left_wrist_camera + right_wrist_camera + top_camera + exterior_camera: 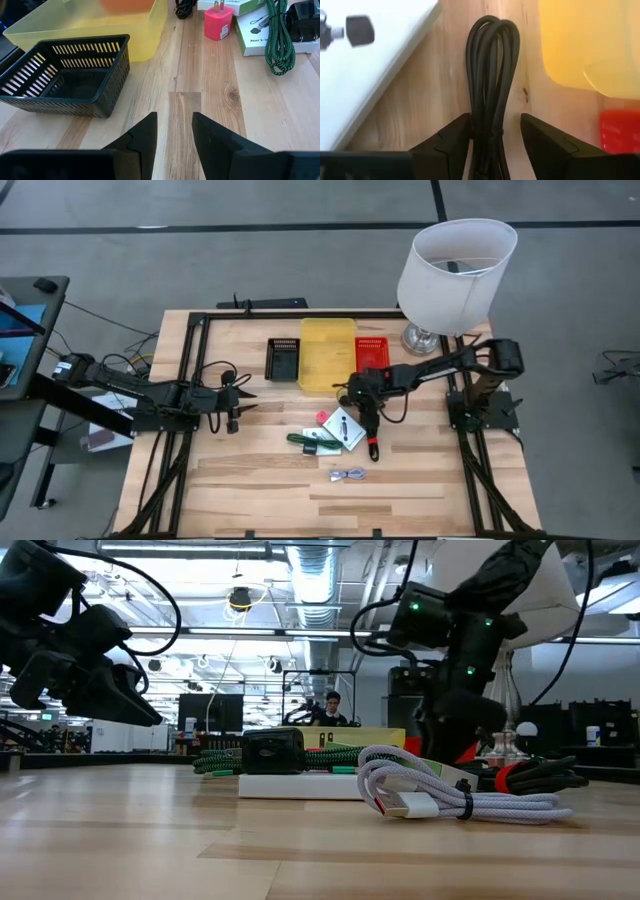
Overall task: Pick and place items into bin
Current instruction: Put the top black charger cable into the yellow bin
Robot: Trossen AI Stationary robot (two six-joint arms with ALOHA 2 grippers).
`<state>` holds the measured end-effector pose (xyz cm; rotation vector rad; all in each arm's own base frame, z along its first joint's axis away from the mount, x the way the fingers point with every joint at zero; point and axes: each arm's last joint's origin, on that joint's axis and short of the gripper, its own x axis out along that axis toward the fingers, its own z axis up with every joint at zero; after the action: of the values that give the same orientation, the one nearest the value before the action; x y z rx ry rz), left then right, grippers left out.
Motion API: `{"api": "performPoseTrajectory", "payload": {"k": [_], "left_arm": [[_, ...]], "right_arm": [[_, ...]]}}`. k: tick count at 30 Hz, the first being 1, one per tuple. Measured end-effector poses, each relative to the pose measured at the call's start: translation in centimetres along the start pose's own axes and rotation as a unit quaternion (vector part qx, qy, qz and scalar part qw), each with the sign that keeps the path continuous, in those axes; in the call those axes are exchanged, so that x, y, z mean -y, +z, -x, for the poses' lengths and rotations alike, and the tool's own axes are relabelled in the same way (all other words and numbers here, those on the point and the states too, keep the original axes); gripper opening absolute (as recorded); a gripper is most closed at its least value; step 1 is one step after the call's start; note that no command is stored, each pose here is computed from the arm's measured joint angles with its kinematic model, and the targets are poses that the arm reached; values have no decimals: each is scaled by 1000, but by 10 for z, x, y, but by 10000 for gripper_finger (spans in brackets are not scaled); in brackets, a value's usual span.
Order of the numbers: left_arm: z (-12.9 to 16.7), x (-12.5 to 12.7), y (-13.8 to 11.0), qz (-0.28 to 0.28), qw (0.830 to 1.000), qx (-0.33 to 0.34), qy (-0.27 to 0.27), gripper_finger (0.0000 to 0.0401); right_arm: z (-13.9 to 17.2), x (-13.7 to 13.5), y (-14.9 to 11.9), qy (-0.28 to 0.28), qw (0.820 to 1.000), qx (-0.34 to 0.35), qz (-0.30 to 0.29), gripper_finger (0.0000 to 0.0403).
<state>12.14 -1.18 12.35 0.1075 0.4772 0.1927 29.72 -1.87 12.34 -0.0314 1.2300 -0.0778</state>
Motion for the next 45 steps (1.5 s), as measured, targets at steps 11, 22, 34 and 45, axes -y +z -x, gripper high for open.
{"api": "performPoseTrajectory", "payload": {"k": [11,22,34,45], "left_arm": [[0,0,0,0,1000,0,0,116],[0,0,0,0,1000,0,0,116],[0,0,0,0,1000,0,0,116],[0,0,0,0,1000,0,0,116]], "right_arm": [[8,1,8,2,999,-35,-35,86],[15,1,6,1,995,-84,-59,80],[30,2,8,0,986,-145,-82,74],[51,-12,21,3,984,-168,-58,73]]}}
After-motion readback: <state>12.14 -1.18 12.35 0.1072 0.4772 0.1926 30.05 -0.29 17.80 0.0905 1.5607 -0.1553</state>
